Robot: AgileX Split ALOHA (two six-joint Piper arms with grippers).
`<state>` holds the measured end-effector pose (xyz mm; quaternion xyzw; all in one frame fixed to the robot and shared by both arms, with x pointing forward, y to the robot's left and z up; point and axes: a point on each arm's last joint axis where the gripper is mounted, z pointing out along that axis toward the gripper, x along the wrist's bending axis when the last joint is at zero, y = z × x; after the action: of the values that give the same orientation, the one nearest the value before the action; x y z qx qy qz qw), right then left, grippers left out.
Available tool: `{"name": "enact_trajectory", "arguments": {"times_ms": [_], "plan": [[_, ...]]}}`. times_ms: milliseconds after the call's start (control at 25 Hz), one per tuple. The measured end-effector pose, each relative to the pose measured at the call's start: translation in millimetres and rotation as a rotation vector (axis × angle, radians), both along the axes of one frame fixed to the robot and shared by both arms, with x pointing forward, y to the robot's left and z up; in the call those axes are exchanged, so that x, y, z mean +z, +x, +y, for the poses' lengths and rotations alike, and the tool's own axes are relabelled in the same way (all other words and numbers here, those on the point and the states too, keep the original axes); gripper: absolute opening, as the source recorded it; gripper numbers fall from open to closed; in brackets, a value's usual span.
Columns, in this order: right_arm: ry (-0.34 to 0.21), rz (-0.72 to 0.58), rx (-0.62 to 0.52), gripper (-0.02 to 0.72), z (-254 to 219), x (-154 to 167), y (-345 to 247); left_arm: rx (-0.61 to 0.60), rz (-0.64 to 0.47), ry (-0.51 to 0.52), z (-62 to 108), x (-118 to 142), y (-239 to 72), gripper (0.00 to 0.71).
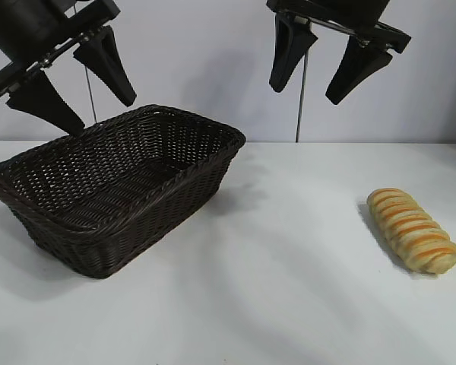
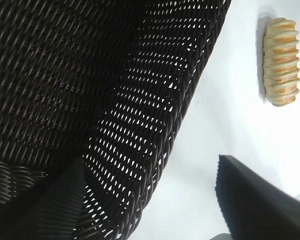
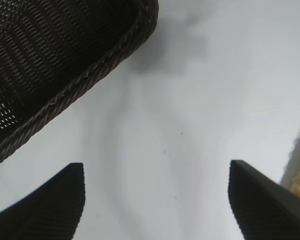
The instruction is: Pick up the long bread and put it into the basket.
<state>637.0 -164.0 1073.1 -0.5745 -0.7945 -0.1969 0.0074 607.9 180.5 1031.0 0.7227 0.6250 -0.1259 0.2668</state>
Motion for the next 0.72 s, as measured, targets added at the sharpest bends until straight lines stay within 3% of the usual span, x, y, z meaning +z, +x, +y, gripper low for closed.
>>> {"name": "enact_trajectory", "arguments": {"times_ms": [520, 720], "plan": [[0.000, -0.001, 0.000, 0.568, 0, 0, 0, 0.001, 0.008, -0.012, -0.9, 2, 0, 0.533], [-0.001, 0.000, 0.000, 0.568, 0, 0, 0, -0.013, -0.036, -0.021, 0.1, 23, -7, 0.533]]}}
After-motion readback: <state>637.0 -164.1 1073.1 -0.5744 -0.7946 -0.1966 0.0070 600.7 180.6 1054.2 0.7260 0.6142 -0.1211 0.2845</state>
